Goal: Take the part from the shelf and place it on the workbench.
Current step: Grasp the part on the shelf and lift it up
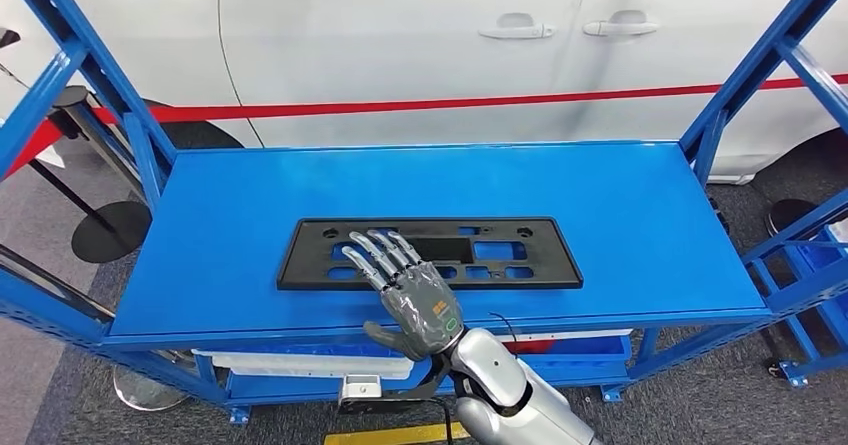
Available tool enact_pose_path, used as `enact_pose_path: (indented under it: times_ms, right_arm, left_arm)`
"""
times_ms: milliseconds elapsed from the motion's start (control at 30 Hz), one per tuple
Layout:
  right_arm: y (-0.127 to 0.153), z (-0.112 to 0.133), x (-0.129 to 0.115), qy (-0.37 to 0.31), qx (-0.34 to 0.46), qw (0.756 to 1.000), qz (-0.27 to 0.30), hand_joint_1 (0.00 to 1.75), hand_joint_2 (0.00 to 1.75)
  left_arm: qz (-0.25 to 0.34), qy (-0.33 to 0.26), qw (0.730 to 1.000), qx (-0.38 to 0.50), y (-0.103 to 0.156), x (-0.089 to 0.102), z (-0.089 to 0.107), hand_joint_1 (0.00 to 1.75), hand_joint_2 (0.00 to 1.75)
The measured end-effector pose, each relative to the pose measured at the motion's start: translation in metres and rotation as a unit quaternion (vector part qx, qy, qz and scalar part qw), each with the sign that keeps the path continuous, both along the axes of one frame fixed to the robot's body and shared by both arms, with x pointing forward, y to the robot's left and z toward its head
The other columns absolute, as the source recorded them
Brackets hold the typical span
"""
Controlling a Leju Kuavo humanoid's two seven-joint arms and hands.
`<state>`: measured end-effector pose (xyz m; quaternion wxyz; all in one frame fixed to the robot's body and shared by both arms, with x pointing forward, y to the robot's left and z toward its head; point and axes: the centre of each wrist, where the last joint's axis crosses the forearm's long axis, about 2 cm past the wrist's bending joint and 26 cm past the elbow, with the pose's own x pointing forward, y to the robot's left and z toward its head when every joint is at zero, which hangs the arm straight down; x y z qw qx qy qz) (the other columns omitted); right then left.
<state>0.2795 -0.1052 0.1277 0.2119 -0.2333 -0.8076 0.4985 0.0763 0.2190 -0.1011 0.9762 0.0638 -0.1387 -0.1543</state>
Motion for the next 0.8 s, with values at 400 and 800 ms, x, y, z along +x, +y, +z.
enact_pose_path:
  times_ms: [400,800]
  right_arm:
    - [-0.015,0.002,0.037,0.035,-0.064,0.997,-0.017,0.0,1.75]
    - [-0.02,-0.006,0.058,0.064,-0.103,0.992,-0.034,0.0,1.75]
  left_arm:
    - [-0.002,-0.001,1.0,-0.002,-0.001,0.003,0.001,0.0,0.0]
    - [0.005,-0.003,1.0,-0.001,0.0,0.001,0.0,0.0,0.0]
